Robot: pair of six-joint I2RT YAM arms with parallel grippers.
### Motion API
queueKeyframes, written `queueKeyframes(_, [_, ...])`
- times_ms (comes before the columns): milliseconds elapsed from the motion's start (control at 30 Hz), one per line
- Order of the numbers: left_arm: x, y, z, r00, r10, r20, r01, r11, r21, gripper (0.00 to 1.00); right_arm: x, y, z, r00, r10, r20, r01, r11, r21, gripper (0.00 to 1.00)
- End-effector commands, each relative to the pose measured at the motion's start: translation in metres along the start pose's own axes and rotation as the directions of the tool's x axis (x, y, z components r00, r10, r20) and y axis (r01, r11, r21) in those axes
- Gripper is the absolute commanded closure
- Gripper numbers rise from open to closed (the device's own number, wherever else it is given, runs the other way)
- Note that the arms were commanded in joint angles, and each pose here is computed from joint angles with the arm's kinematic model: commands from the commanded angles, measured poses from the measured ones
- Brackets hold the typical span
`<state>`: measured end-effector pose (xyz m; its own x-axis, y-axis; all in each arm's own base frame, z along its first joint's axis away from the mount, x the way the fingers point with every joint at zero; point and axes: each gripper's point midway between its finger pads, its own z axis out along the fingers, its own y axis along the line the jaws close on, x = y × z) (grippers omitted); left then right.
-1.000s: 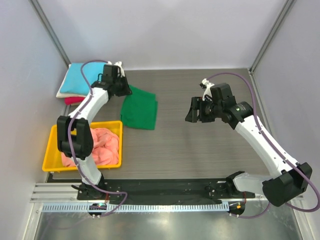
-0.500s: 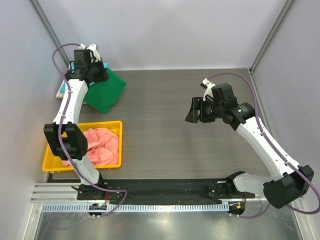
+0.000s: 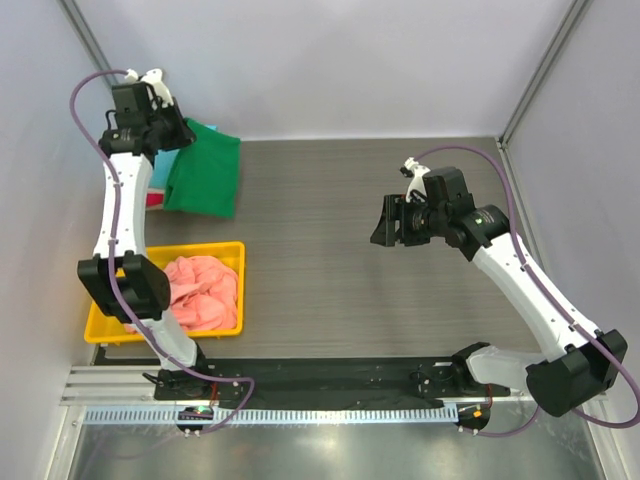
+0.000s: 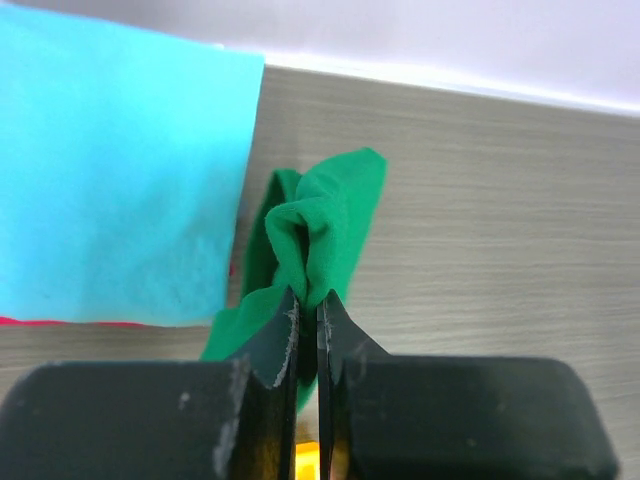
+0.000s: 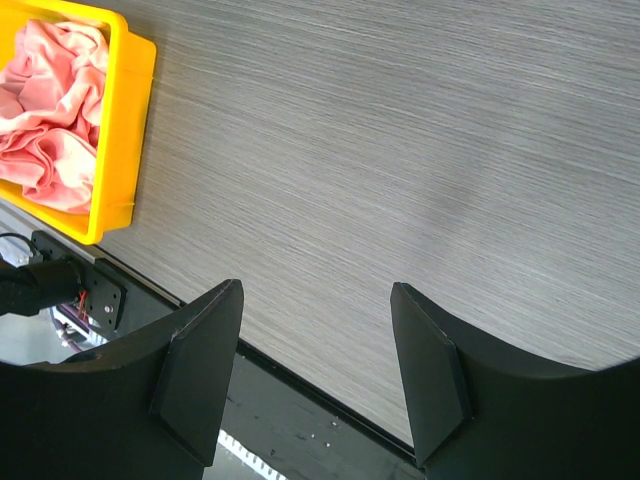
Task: Fold and stack the t-shirts
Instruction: Neatly place the folded tshirt to the corner
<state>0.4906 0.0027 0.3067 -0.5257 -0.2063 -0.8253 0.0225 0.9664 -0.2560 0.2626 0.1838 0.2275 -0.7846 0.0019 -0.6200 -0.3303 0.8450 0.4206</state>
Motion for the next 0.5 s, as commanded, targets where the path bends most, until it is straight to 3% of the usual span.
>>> queueKeyframes(0, [-0.05,-0.014,-0.037,0.989,0.052,0.139,-0.056,0.998,0.031,1.0,-0.006,0.002,-0.001,1.0,-0.02,0.02,0.021,1.0,-0.017,0.33])
queueKeyframes(467, [-0.067,0.005,-0.027,0.988,0.038,0.153,-0.041,0.999,0.013,1.0,-0.005,0.004,0.005,1.0,-0.023,0.002,0.023,0.999,-0.032,0.33])
